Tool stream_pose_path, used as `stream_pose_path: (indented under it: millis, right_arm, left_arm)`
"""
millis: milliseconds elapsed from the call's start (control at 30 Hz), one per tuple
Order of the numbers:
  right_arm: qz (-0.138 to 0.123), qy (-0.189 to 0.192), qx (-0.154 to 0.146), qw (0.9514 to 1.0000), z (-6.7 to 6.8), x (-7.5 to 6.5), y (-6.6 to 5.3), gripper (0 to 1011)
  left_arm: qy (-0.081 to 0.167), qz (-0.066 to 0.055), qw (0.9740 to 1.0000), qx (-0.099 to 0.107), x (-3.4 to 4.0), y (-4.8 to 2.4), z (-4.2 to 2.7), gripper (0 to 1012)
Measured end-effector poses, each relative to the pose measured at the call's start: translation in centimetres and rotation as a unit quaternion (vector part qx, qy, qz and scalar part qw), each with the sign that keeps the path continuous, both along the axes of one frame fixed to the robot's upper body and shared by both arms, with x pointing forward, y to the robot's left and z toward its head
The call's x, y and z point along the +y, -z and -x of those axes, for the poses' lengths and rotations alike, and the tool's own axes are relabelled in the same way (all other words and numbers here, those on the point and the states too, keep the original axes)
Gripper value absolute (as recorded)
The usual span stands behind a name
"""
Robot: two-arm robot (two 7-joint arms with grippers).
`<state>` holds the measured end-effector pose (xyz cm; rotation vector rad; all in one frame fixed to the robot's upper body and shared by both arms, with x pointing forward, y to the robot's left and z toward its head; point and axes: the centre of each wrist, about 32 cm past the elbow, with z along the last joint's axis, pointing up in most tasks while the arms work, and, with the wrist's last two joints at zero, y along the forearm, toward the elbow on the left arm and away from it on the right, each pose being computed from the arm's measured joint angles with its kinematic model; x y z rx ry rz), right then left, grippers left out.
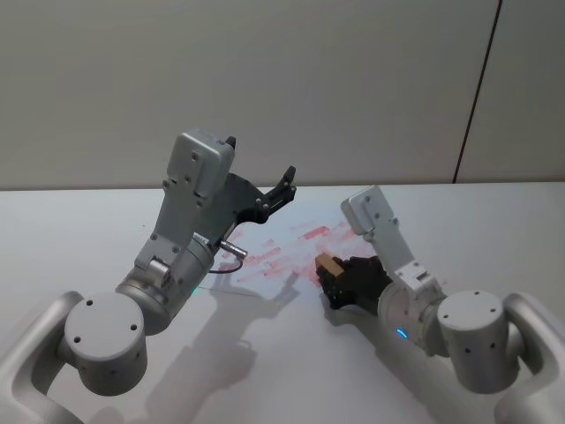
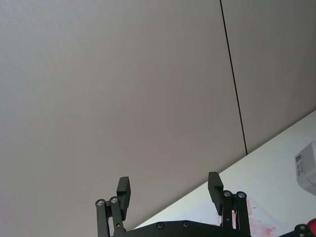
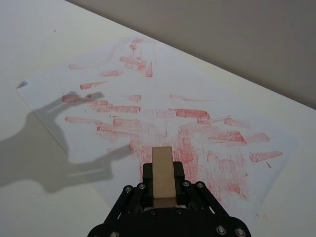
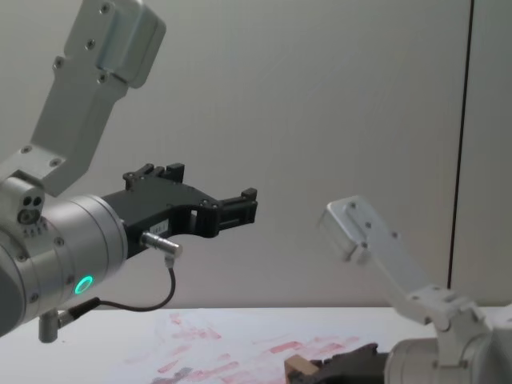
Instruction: Use the one hand to pick up the stamp and affix it onto the A4 paper.
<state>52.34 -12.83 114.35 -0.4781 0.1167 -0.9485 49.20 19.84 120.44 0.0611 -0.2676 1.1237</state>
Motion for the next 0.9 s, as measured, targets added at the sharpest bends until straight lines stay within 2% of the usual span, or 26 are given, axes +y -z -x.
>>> stream_pose_path:
  millis: [400,633,767,900]
  right_arm:
    - [0.006,0.008,0.006,0.9999,-0.2,0.7,0.7,220]
    - [-0.002,0.021,0.004,0.9998,-0.3,0.6,0.8,220]
    - [-0.013,0.03,-0.001,0.9995,-0.3,0.2,0.4,220]
    - [-0.032,0.038,-0.013,0.9987,-0.4,-0.1,-0.6,221]
  left_arm:
    - [0.0,0.0,1.0,0.0,0.0,0.0,0.0,1001]
    - [0.0,0.0,1.0,0.0,0.0,0.0,0.0,1001]
    - [0.0,0.0,1.0,0.0,0.0,0.0,0.0,1002]
    - [0.0,0.0,1.0,0.0,0.0,0.0,0.0,1001]
